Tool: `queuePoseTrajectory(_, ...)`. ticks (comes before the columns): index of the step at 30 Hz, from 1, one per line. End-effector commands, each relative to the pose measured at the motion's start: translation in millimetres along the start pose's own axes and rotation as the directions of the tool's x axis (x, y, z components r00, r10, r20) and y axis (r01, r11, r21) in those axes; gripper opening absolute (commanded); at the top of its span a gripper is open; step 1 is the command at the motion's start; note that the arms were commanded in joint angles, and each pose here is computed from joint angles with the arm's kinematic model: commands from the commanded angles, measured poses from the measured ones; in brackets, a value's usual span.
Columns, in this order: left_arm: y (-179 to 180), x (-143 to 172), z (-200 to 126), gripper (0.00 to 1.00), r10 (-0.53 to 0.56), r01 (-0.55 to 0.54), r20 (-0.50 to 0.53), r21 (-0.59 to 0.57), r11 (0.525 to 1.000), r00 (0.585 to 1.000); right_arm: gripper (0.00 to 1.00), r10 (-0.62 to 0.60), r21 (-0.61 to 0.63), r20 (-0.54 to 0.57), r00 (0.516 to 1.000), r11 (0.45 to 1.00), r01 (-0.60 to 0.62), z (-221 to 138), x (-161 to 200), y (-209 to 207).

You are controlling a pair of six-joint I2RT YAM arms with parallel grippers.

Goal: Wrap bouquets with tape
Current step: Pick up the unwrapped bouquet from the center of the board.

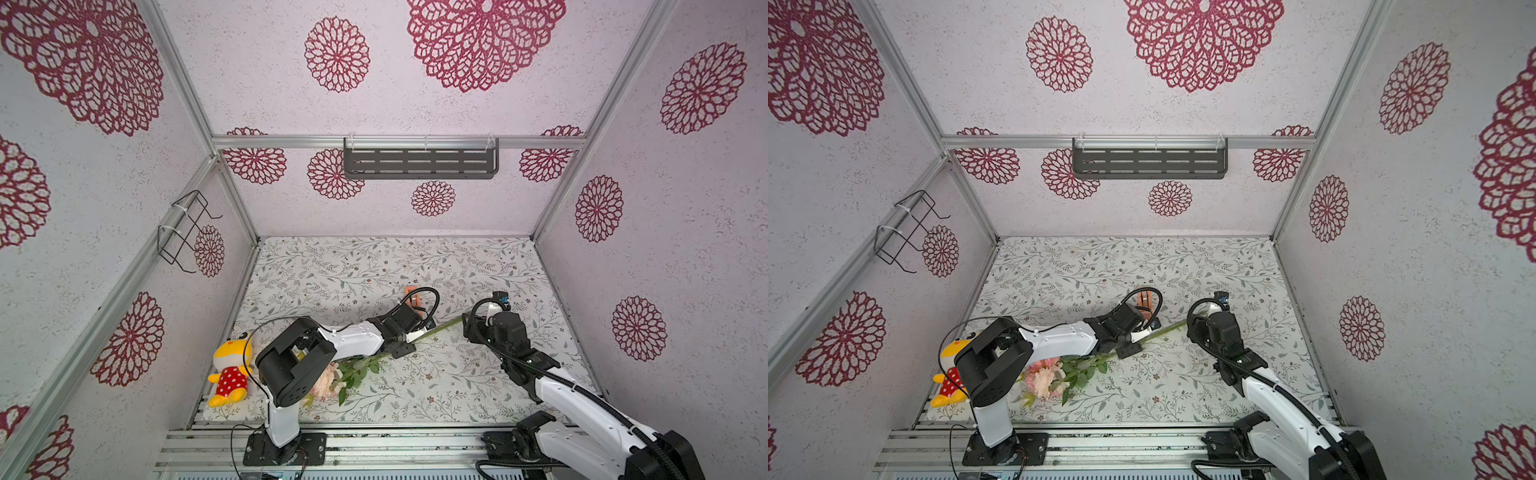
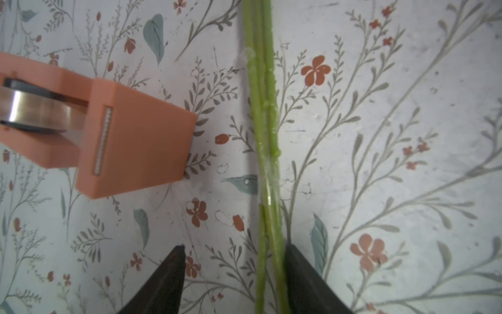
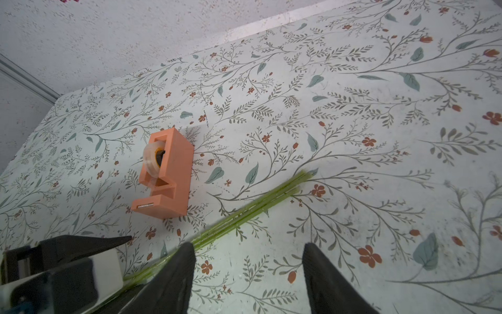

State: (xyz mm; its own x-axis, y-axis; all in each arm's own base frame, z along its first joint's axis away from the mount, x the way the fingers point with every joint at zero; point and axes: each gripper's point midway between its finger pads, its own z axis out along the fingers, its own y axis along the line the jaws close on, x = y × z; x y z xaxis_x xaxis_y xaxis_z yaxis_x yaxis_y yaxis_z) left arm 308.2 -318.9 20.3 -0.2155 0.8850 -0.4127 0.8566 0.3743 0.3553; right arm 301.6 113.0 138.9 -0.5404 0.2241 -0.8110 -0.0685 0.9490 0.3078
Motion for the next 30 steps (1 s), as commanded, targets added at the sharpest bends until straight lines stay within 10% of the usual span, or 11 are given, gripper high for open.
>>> queuePoseTrajectory(1,-15,28,16,0.42,0.056,-0.052,-0.107,0.038,0.998,0.993,0.66,-0.026,-0.025,0.037,0.999,0.999,0.027,-2,-13,7)
queuePoseTrajectory(6,-15,33,12,0.10,0.067,-0.060,-0.097,0.067,0.996,0.993,0.65,-0.106,-0.106,0.029,0.994,0.988,0.108,-2,-19,25)
queuePoseTrajectory(16,6,21,-20,0.00,0.081,-0.080,-0.004,0.102,0.992,0.997,0.67,-0.350,-0.233,0.105,0.931,0.901,0.365,-8,-23,53)
queuePoseTrajectory(30,30,-19,-109,0.00,0.230,-0.249,0.179,0.087,0.965,0.957,0.66,-0.673,-0.357,0.495,0.550,0.420,0.835,-52,-20,130)
